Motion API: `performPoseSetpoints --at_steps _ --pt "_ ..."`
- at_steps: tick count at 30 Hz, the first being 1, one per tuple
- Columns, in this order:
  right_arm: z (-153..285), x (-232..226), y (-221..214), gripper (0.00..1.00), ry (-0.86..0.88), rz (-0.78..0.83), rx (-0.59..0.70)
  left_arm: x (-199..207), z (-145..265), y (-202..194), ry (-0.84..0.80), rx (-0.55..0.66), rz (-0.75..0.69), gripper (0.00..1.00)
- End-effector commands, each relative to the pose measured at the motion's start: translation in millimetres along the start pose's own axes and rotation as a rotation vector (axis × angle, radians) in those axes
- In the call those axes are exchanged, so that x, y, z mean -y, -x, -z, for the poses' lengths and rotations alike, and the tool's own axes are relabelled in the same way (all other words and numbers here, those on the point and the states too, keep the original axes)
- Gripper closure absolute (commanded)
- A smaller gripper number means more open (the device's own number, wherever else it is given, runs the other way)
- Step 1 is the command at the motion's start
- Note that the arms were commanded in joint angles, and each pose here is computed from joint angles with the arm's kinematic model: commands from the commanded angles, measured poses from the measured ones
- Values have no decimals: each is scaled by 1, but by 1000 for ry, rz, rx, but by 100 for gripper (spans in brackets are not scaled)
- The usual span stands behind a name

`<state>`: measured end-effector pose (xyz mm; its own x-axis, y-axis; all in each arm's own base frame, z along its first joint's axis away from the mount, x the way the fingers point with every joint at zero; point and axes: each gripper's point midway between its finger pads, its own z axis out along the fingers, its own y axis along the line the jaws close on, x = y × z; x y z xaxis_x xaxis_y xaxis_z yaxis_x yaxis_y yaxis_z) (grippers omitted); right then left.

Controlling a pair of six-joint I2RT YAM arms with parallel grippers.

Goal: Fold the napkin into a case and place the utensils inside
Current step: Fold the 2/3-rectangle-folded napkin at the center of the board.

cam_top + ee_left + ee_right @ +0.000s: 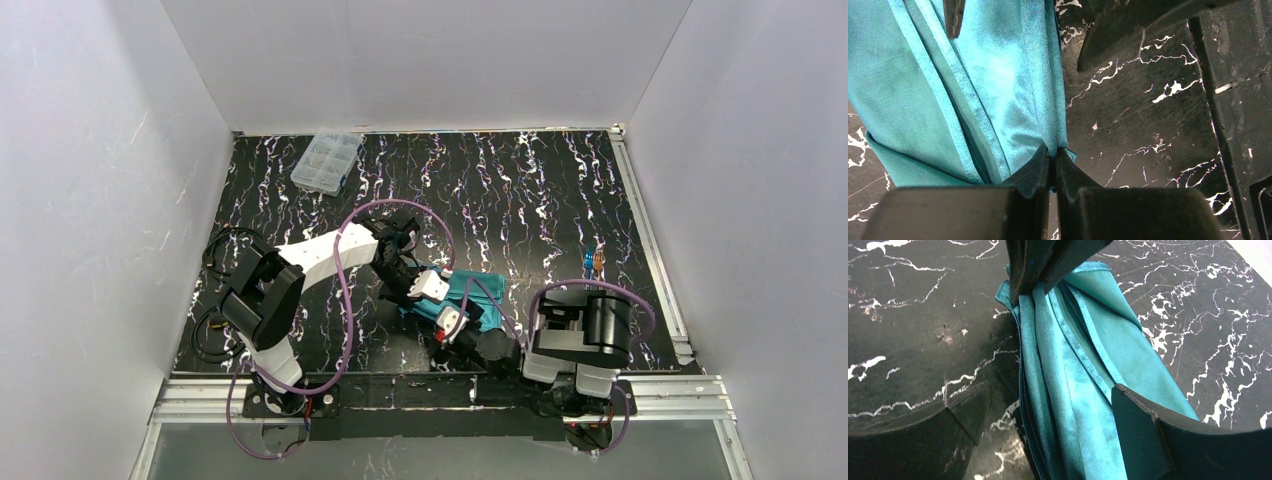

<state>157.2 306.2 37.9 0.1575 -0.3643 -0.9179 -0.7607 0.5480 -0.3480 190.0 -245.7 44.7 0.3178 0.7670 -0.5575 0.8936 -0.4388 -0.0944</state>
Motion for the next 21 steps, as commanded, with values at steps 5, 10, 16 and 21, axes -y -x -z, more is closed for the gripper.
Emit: performPoseSetpoints --at_steps 5,10,16,21 --pt "-21 -4 29 1 -21 6 114 6 2 8 -40 34 22 100" --pt "-28 -2 27 6 -46 54 117 6 1 7 -43 34 24 100" --pt "-39 -6 29 21 -14 60 130 5 1 8 -44 36 27 100" --pt "-45 -8 33 29 7 40 145 6 1 7 -43 39 37 100"
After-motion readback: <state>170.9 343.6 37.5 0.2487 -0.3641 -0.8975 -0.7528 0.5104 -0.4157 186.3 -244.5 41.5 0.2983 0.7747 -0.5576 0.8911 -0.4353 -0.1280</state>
